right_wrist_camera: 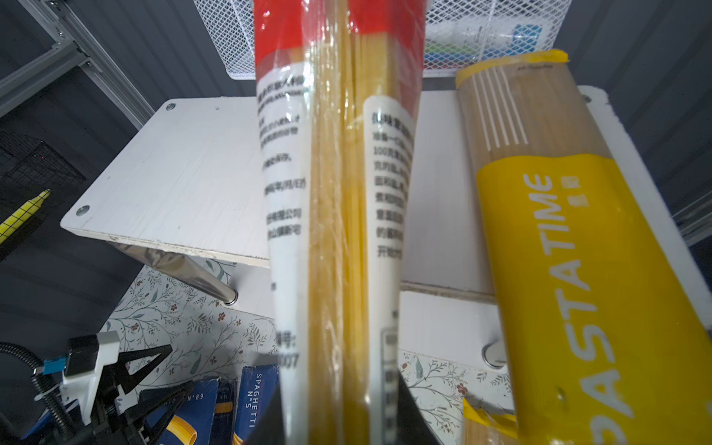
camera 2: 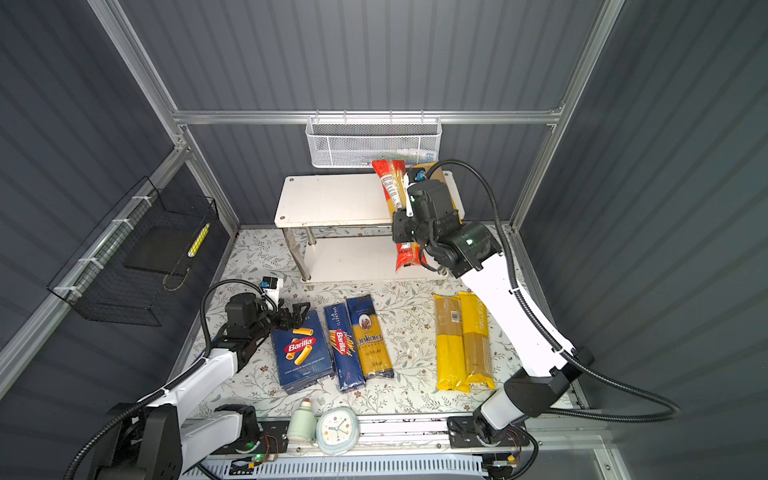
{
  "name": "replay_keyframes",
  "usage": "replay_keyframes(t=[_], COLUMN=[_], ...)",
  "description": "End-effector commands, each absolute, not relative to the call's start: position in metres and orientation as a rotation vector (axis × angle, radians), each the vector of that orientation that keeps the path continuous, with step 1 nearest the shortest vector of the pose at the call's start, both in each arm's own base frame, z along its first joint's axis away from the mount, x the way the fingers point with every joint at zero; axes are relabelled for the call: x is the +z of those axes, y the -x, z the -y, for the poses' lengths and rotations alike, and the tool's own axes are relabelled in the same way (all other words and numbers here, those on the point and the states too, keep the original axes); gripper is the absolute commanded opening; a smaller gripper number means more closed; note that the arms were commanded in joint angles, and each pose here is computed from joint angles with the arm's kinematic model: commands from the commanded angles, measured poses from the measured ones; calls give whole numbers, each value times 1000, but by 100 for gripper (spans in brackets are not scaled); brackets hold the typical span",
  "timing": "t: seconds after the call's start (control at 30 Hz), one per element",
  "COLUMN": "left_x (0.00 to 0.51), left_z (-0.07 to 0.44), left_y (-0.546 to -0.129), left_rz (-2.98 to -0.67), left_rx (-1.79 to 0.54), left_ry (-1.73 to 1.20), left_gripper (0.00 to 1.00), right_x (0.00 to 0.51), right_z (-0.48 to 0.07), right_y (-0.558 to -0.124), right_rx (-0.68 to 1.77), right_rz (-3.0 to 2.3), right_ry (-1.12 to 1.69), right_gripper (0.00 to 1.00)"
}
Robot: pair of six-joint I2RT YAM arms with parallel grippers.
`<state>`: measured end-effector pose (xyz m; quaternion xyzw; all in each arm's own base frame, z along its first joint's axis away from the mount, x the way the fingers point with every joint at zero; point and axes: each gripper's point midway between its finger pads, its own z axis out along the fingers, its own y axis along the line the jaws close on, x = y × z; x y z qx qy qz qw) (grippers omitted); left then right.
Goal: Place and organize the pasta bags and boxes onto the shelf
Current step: 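Carry the bag toward the shelf's top tier beside the yellow bag, then lower the red-and-yellow bag onto the top tier next to the yellow bag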
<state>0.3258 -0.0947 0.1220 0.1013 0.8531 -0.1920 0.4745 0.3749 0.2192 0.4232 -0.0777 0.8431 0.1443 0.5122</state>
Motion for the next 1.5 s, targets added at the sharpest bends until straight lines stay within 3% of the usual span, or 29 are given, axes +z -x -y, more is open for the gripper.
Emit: replay_keyframes(t=[0.0,0.7,1.17,1.47], left_x=[133,133,133,134], left_z=[96,95,94,95], left_y=[-330,-328,-329,-328], left_rz=[-2065,-2066,-2066,-2062], left_rx=[-454,-456,-450,-454], left_ry=[-267,-261,-256,-259], left_gripper=[99,99,99,99], right_x=[496,501,476,463], right_z=[-212,-203,-196,-191], right_y=[-382,-443,-472,-478], right_rx=[414,380,348,336], right_rz=[-1807,-1788,-1843,-1867], right_ry=[147,87,24,-32], right_gripper=[18,19,20,27])
